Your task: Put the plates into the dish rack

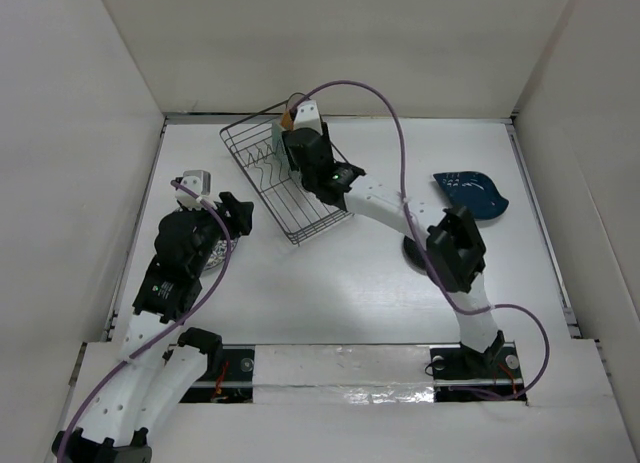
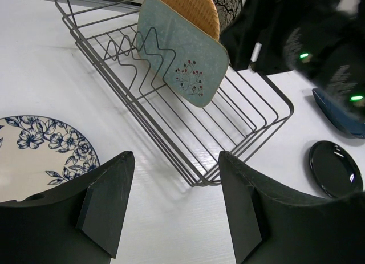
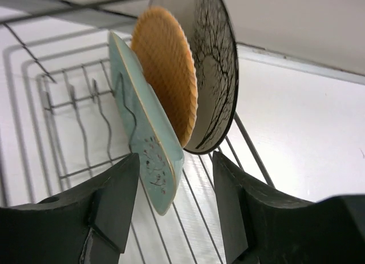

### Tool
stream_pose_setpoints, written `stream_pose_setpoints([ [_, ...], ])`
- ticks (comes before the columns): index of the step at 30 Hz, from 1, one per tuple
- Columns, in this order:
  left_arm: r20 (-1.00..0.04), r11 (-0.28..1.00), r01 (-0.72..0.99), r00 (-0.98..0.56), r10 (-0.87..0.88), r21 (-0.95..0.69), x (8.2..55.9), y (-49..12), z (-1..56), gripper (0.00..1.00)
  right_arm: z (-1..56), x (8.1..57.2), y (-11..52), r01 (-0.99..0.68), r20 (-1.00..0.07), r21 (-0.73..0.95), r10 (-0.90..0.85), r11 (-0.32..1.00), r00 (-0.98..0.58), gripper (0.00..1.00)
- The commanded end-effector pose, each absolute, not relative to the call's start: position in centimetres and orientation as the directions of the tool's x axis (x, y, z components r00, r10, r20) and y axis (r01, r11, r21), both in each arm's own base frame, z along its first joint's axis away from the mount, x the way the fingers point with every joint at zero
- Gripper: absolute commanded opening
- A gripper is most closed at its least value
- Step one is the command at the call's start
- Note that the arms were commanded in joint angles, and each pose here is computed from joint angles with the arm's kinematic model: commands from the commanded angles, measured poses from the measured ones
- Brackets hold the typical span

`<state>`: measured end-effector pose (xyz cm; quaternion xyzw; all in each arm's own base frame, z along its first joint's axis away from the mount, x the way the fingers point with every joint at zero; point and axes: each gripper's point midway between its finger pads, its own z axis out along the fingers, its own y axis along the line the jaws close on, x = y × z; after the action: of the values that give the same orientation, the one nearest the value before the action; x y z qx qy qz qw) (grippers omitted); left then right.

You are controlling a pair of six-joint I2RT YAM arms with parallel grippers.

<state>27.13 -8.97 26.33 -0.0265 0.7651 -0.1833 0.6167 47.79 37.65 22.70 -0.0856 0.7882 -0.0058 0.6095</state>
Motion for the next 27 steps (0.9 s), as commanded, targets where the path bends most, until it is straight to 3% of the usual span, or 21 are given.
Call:
stream_pose_setpoints([
  [1,-0.942,0.932,0.200,-0.208,-0.262,-0.303,27.4,-9.0,27.0,0.58,30.0,46.3,38.1,-0.202,-0.991,0.031,0.004,0.979,-0.134,0.60],
  [5,-0.942,0.932,0.199,-0.211,-0.260,-0.302,27.4,-9.0,26.9,0.58,31.9,44.9,37.0,-0.247,-0.991,0.065,0.034,0.967,-0.129,0.60],
  [7,-0.943,0.932,0.201,-0.206,-0.261,-0.302,27.3,-8.9,27.0,0.58,31.5,43.8,34.6,-0.222,-0.990,0.057,0.026,0.973,-0.142,0.42],
  [8,-0.943,0.932,0.202,-0.205,-0.262,-0.302,27.3,-8.9,27.0,0.58,31.9,44.4,32.9,-0.193,-0.990,0.086,0.062,0.977,-0.128,0.10],
  [9,-0.944,0.931,0.203,-0.199,-0.263,-0.303,27.2,-8.9,27.1,0.58,31.9,44.2,31.6,-0.185,-0.988,0.106,0.082,0.977,-0.132,0.00],
  [11,-0.945,0.931,0.206,-0.193,-0.264,-0.302,27.1,-8.9,27.3,0.58,31.4,42.9,28.2,-0.178,-0.978,0.176,0.151,0.968,-0.145,0.00],
  [15,-0.947,0.924,0.230,-0.171,-0.272,-0.307,26.6,-9.0,28.0,0.54,27.7,42.9,15.2,0.042,-0.932,0.323,0.325,0.946,-0.159,0.00],
  [17,-0.948,0.919,0.246,-0.162,-0.273,-0.307,26.4,-9.2,28.4,0.46,24.4,41.1,9.8,0.159,-0.890,0.406,0.429,0.900,-0.154,0.05],
  [18,-0.949,0.918,0.251,-0.151,-0.276,-0.307,26.2,-9.2,28.7,0.43,23.2,40.8,7.4,0.215,-0.876,0.427,0.461,0.878,-0.144,0.19],
  [21,-0.950,0.914,0.264,-0.141,-0.278,-0.307,26.0,-9.3,29.0,0.12,19.3,39.2,-0.5,0.385,-0.807,0.520,0.586,0.763,-0.072,0.49],
  [22,-0.951,0.916,0.260,-0.141,-0.277,-0.305,26.0,-9.2,29.0,0.00,18.6,39.0,-1.5,0.392,-0.774,0.562,0.630,0.728,-0.061,0.53],
  [24,-0.952,0.918,0.256,-0.133,-0.277,-0.303,25.8,-9.1,29.2,0.00,16.3,38.1,-5.4,0.479,-0.749,0.581,0.663,0.658,-0.004,0.63],
  [27,-0.953,0.919,0.254,-0.125,-0.277,-0.301,25.5,-9.1,29.3,0.00,13.9,38.1,-7.6,0.529,-0.712,0.594,0.702,0.606,-0.006,0.64],
])
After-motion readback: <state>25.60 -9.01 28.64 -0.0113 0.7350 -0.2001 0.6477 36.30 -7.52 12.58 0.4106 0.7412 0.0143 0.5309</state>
